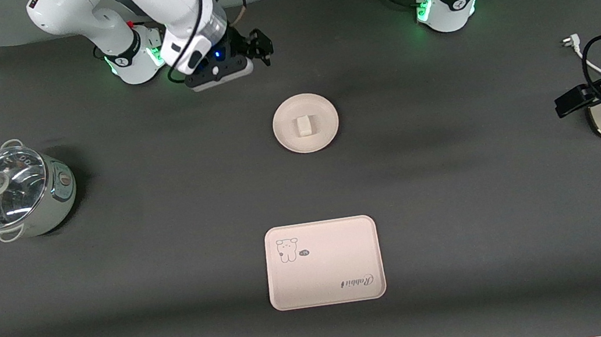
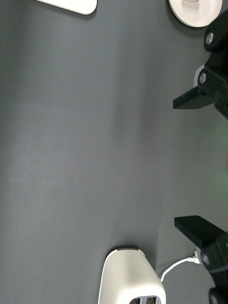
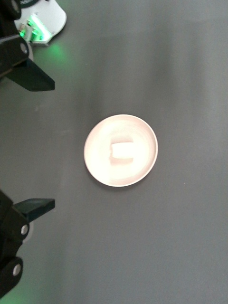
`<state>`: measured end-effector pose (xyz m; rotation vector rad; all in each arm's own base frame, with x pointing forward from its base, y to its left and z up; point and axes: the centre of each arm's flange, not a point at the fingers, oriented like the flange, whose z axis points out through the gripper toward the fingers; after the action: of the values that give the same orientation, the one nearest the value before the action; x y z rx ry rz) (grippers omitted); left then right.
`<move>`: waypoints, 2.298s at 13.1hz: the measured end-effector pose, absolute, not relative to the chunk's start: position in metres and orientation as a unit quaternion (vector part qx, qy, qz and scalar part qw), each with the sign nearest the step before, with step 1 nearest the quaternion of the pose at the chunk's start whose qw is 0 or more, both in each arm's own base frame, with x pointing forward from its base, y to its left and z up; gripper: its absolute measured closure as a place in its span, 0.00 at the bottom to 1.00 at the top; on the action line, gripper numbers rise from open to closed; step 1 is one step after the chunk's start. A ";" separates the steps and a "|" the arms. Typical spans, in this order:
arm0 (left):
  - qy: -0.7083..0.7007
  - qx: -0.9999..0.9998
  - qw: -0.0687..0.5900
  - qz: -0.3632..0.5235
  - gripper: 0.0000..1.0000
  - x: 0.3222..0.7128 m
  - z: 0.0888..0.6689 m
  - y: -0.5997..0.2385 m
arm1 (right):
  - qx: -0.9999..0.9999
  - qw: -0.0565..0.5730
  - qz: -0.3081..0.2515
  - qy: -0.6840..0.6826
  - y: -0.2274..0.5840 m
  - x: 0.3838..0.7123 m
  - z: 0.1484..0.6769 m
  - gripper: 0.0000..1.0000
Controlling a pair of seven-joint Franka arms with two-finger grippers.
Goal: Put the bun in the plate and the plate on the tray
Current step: 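Lower the right gripper and grip the plate rim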
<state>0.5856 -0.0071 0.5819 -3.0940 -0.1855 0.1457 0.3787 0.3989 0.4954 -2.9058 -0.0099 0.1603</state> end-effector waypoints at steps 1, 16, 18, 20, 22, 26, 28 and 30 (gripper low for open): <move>-0.061 -0.997 0.018 0.045 0.00 0.583 0.586 -0.004 | -0.992 0.116 0.049 0.001 0.397 0.378 0.475 0.00; -0.030 -0.999 0.015 0.035 0.00 0.576 0.600 -0.010 | -0.996 0.087 -0.032 0.010 0.406 0.345 0.202 0.00; -0.017 -0.999 0.014 0.035 0.00 0.576 0.600 -0.008 | -0.996 0.086 -0.034 0.008 0.408 0.340 0.187 0.00; -0.009 -0.999 0.014 0.032 0.00 0.576 0.602 -0.007 | -0.996 0.084 -0.034 0.008 0.408 0.338 0.179 0.00; -0.005 -1.000 0.013 0.027 0.00 0.576 0.608 -0.008 | -0.996 0.084 -0.035 0.008 0.408 0.337 0.175 0.00; -0.002 -1.000 0.013 0.023 0.00 0.575 0.612 -0.010 | -0.996 0.085 -0.035 0.009 0.409 0.336 0.173 0.34; 0.000 -1.000 0.012 0.023 0.00 0.575 0.612 -0.012 | -0.996 0.086 -0.036 0.010 0.409 0.336 0.174 0.57; 0.002 -1.000 0.012 0.021 0.00 0.575 0.613 -0.014 | -0.995 0.087 -0.036 0.010 0.410 0.337 0.175 0.78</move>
<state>0.5751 -0.0143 0.6133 -3.1163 0.0070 0.0663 0.3370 0.4100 0.1746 -2.9648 0.0297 -0.1077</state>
